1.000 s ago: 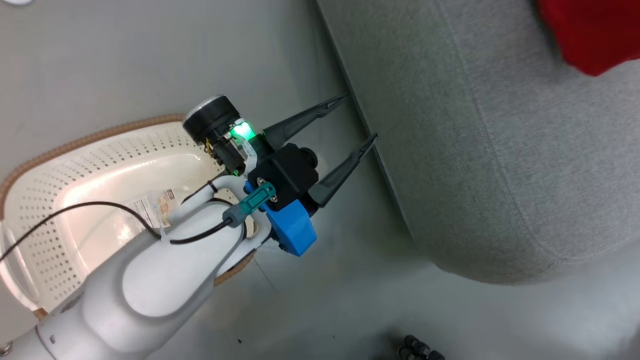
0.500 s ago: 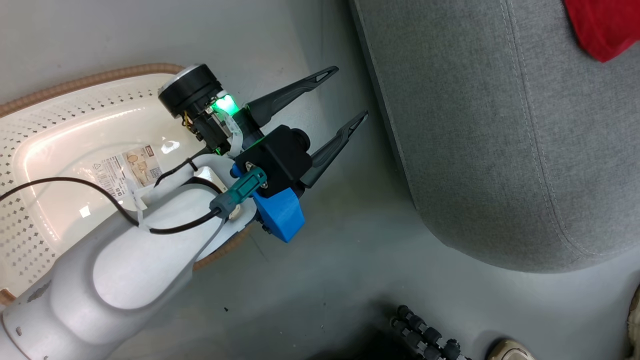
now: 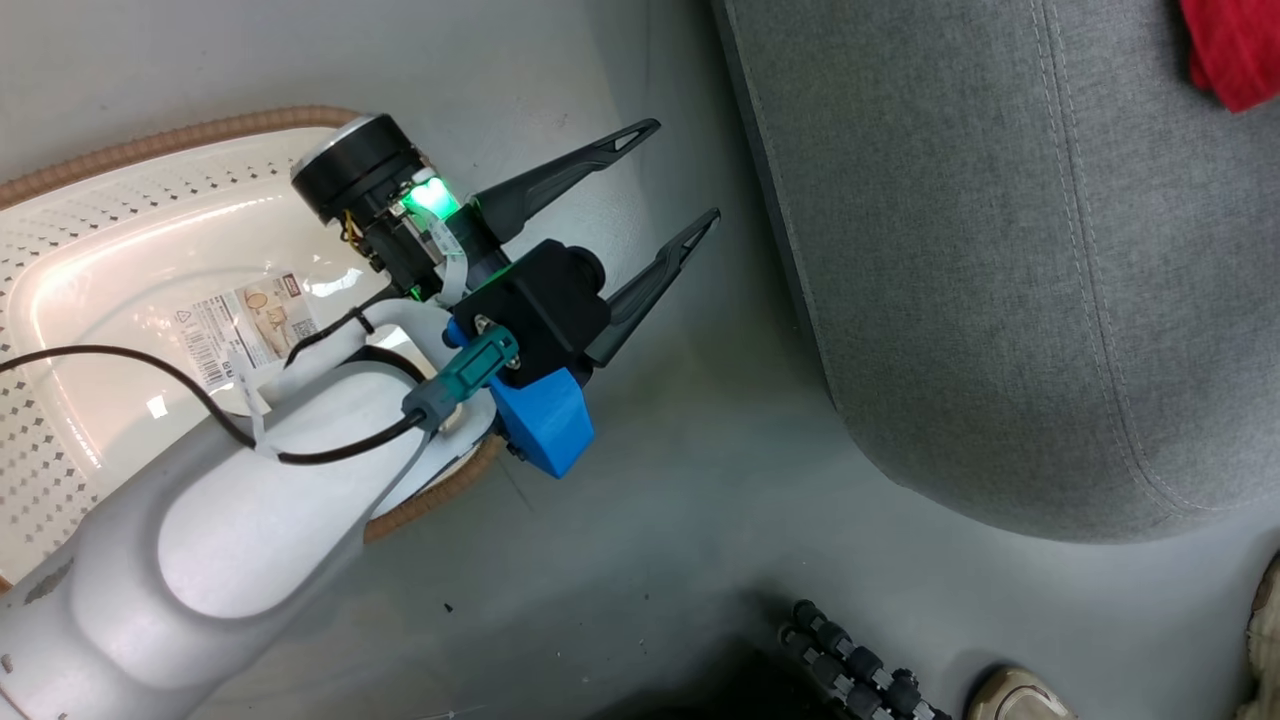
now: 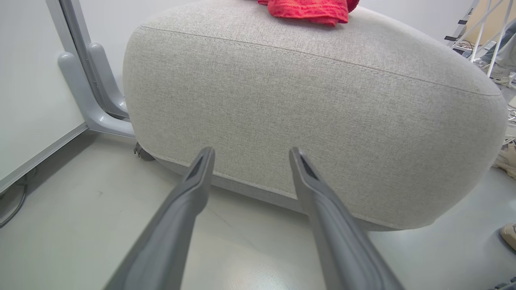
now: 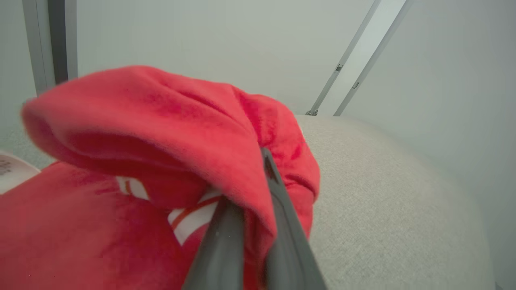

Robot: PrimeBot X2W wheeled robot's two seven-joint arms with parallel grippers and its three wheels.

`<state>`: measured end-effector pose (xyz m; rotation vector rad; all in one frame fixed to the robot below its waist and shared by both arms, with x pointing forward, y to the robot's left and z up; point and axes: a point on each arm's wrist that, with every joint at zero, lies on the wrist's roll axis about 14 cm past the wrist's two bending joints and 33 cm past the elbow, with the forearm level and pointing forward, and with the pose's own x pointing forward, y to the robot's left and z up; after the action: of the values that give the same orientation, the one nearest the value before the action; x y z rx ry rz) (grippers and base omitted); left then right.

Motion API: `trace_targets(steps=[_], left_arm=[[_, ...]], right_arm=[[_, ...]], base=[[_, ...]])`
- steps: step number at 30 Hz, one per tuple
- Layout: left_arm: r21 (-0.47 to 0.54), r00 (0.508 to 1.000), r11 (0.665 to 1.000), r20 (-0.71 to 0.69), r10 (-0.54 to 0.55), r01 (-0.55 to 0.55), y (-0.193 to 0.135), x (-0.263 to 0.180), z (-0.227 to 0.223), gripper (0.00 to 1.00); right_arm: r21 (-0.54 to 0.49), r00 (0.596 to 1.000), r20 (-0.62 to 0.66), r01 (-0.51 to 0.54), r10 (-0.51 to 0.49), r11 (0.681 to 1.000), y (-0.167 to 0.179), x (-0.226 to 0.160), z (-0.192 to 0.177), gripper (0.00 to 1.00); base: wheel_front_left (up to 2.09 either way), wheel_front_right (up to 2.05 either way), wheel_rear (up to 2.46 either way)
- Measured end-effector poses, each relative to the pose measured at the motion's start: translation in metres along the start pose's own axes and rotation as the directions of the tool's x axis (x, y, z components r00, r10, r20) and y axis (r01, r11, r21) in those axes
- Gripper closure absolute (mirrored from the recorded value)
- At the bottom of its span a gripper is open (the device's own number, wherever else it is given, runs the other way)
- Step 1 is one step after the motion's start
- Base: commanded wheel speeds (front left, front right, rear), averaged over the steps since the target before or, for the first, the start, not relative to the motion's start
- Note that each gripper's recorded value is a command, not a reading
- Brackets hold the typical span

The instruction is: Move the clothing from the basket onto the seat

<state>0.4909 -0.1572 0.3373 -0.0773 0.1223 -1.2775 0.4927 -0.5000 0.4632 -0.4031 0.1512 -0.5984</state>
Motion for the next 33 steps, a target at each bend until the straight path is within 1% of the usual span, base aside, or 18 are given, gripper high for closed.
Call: trace_targets(steps=[4,5,6,7,14,20,21,27,33], left_arm=[[0.005,1.000,1.000,-0.005,0.002,-0.002,0.001,-0.001,0.000,0.00],[0.007,1.000,1.000,-0.004,0.002,-0.002,0.002,-0.001,0.001,0.00],[0.010,1.000,1.000,-0.005,0.002,-0.002,0.002,0.000,0.002,0.00],[0.013,1.000,1.000,-0.005,0.000,0.000,0.001,0.000,0.002,0.00],[0.041,1.000,0.999,0.026,-0.001,0.000,-0.003,0.001,0.025,0.00],[0.060,0.998,0.998,0.069,0.003,-0.007,-0.013,0.001,0.054,0.00],[0.061,0.997,0.998,0.077,0.013,-0.017,-0.013,0.000,0.059,0.00],[0.049,0.988,0.994,0.126,0.093,-0.100,-0.009,-0.011,0.087,0.00],[0.028,0.962,0.974,0.163,0.218,-0.226,-0.001,-0.032,0.114,0.00]], right_arm=[[0.016,1.000,-0.025,0.000,0.001,1.000,0.005,-0.006,-0.010,1.00],[0.019,1.000,-0.027,0.001,-0.001,1.000,0.005,-0.008,-0.011,0.84],[0.022,1.000,-0.030,0.003,-0.002,1.000,0.005,-0.010,-0.012,0.15],[0.025,0.999,-0.032,0.004,-0.003,1.000,0.005,-0.012,-0.012,0.00],[0.036,1.000,-0.026,0.015,-0.014,0.999,-0.007,-0.033,-0.007,0.00],[0.050,1.000,-0.018,-0.012,0.013,0.999,-0.009,-0.059,-0.002,0.00],[0.069,1.000,-0.007,-0.010,0.010,0.998,-0.010,-0.063,0.002,0.00],[0.099,0.996,0.081,-0.051,0.043,0.994,-0.010,-0.083,0.033,0.00],[0.140,0.980,0.178,-0.113,0.087,0.984,-0.004,-0.102,0.067,0.00]], base=[[0.00,0.00,0.00],[0.00,0.00,0.00],[0.00,0.00,0.00],[0.00,0.00,0.00],[0.00,0.00,0.00],[0.00,0.00,0.00],[0.00,0.00,0.00],[0.00,0.00,0.00],[0.00,0.00,0.00]])
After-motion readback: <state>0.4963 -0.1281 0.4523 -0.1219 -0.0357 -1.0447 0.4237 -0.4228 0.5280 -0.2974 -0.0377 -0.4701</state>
